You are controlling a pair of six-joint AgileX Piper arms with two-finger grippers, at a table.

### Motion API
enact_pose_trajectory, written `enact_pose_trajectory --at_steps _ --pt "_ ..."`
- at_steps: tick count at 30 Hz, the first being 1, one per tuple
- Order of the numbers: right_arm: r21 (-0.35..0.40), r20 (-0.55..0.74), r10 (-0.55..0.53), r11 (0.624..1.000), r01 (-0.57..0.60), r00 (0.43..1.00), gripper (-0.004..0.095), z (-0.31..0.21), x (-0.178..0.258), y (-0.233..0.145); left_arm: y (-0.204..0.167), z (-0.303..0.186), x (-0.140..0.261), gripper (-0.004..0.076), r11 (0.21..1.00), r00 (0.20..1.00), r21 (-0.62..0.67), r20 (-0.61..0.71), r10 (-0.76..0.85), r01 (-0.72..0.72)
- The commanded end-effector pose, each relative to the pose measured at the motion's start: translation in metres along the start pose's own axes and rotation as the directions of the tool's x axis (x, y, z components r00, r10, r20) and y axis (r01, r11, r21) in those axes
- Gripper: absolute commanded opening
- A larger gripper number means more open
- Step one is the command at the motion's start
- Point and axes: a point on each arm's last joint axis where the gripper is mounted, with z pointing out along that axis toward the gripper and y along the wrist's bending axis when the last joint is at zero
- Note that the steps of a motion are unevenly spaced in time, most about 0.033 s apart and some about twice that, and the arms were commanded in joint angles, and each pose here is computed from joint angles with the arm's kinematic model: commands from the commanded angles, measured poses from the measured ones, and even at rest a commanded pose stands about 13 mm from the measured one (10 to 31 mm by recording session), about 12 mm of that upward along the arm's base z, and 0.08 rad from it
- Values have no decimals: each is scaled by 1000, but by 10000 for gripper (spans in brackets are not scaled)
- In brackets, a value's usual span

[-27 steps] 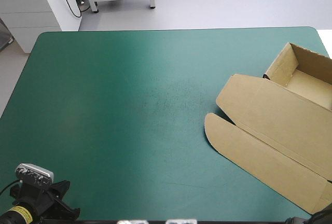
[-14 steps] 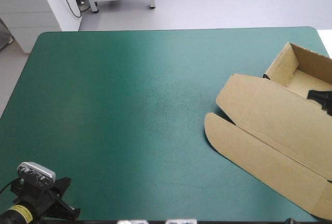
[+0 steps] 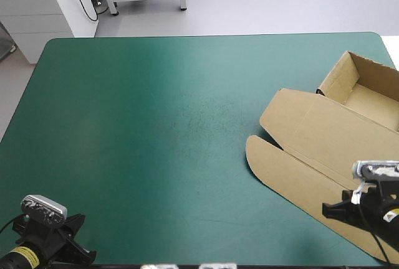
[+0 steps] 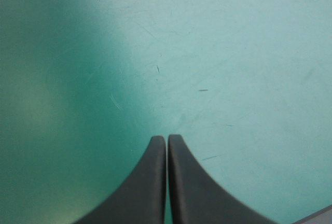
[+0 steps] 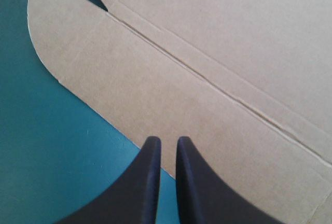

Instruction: Fold the box

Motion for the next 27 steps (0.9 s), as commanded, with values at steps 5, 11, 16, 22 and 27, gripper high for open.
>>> enact_pose_trajectory --at_steps 5,11,16,22,27 --pt "5 110 -69 998 69 992 95 14 36 4 0 -3 -10 -8 1000 998 2 61 -4 4" --pt "11 165 -89 996 88 982 95 17 48 5 0 -3 -10 -8 1000 998 2 61 -4 4" --pt "15 181 -95 995 94 979 91 15 49 6 0 -4 -10 -8 1000 998 11 63 -9 9" --pt "15 181 -95 995 94 979 91 15 49 6 0 -3 -9 -8 1000 998 8 55 -7 7" --pt "15 181 -95 995 94 979 91 15 49 6 0 -3 -8 -8 1000 999 6 38 -24 24"
